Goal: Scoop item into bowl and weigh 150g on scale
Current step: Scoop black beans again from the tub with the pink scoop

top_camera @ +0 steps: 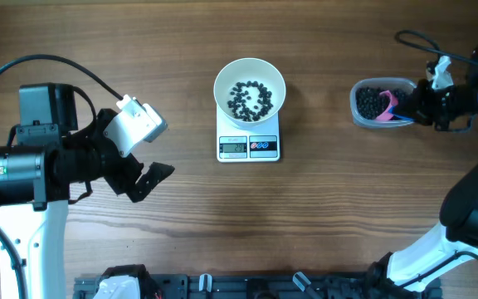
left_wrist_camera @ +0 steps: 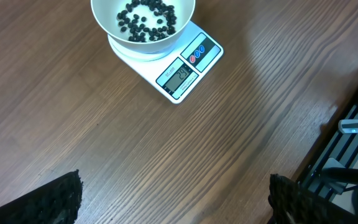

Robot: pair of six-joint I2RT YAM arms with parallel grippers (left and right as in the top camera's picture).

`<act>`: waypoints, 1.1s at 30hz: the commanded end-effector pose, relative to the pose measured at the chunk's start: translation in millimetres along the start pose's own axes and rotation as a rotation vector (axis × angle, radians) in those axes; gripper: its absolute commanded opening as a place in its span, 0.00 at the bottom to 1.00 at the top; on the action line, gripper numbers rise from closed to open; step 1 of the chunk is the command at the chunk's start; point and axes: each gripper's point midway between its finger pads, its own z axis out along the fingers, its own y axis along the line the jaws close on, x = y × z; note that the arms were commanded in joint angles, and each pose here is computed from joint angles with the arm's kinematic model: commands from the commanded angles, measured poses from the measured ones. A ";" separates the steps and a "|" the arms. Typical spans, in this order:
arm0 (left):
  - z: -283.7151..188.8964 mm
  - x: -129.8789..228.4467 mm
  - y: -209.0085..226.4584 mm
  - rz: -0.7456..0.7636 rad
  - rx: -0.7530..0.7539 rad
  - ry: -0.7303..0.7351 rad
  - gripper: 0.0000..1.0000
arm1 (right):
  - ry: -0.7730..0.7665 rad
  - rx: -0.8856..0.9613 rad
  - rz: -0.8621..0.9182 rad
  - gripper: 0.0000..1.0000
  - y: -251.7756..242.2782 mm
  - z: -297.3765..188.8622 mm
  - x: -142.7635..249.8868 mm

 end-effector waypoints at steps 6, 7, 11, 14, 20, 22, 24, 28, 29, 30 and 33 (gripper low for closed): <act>2.1 1.3 -0.6 -0.011 0.006 0.006 1.00 | 0.002 -0.059 0.094 0.04 -12.9 -6.2 2.2; 2.1 1.3 -0.6 -0.011 0.006 0.006 1.00 | -0.003 -0.059 0.102 0.04 -16.0 -8.1 1.7; 2.1 1.3 -0.6 -0.011 0.006 0.006 1.00 | -0.025 -0.086 0.117 0.04 -22.0 -15.0 -0.6; 2.1 1.3 -0.6 -0.011 0.006 0.006 1.00 | -0.038 -0.118 0.126 0.04 -23.6 -20.0 -1.0; 2.1 1.3 -0.6 -0.011 0.007 0.007 1.00 | -0.066 -0.168 0.128 0.04 -29.4 -30.5 -1.9; 2.1 1.3 -0.6 -0.011 0.006 0.006 1.00 | -0.077 -0.182 0.134 0.04 -32.0 -34.1 -2.4; 2.1 1.3 -0.6 -0.011 0.006 0.006 1.00 | -0.080 -0.183 0.130 0.04 -34.6 -35.9 -1.5; 2.1 1.3 -0.6 -0.011 0.006 0.006 1.00 | -0.085 -0.186 0.114 0.04 -37.1 -38.2 -0.4; 2.1 1.3 -0.6 -0.011 0.006 0.006 1.00 | -0.090 -0.205 0.090 0.05 -34.1 -39.0 -0.8; 2.1 1.3 -0.6 -0.011 0.006 0.006 1.00 | -0.094 -0.216 0.080 0.04 -32.2 -39.6 -1.4; 2.1 1.3 -0.6 -0.011 0.006 0.006 1.00 | -0.107 -0.230 0.042 0.04 -30.2 -40.5 -3.0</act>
